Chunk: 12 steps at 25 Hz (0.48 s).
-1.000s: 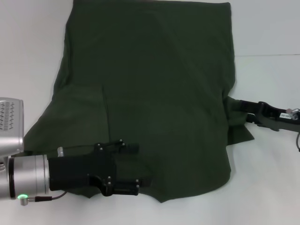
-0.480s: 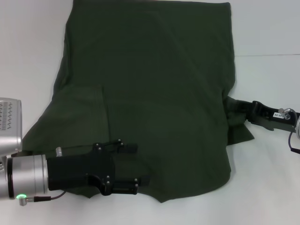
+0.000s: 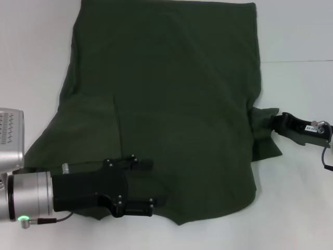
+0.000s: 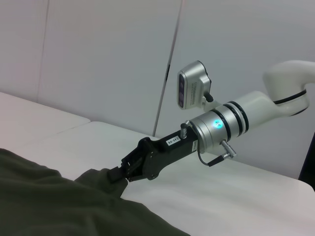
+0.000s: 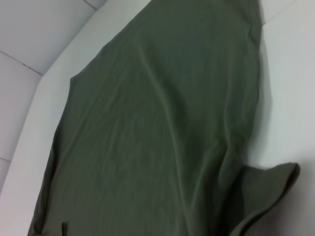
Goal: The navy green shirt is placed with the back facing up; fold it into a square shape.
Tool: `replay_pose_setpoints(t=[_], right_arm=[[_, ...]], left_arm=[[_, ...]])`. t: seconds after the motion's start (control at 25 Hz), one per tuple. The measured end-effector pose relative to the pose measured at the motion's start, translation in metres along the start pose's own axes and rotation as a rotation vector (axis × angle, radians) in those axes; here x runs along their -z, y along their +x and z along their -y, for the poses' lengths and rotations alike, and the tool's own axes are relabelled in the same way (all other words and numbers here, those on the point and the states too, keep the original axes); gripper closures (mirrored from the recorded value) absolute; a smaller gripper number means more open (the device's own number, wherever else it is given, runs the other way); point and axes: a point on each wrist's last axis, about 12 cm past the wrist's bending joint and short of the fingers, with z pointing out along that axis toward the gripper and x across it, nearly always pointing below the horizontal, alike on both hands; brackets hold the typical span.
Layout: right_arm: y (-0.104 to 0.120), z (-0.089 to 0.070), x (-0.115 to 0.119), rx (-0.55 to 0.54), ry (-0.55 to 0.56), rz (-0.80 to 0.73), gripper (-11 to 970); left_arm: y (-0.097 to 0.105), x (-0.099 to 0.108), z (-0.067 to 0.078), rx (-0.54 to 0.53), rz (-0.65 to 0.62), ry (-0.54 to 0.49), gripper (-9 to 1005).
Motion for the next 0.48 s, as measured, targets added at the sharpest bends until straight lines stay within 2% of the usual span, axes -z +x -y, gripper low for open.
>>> replay_pose_setpoints(t=[0.24,0.48], right_arm=[[-0.003,0.007,0.010,-0.022,0.000,0.030,944],[-0.007,0.019,0.027,-0.041,-0.003,0.079,947]], left_arm=[[0.001,0.001,0.001,0.010,0.002,0.000,79],[0.000,0.001,0.000,0.021,0.006,-0.002,79]])
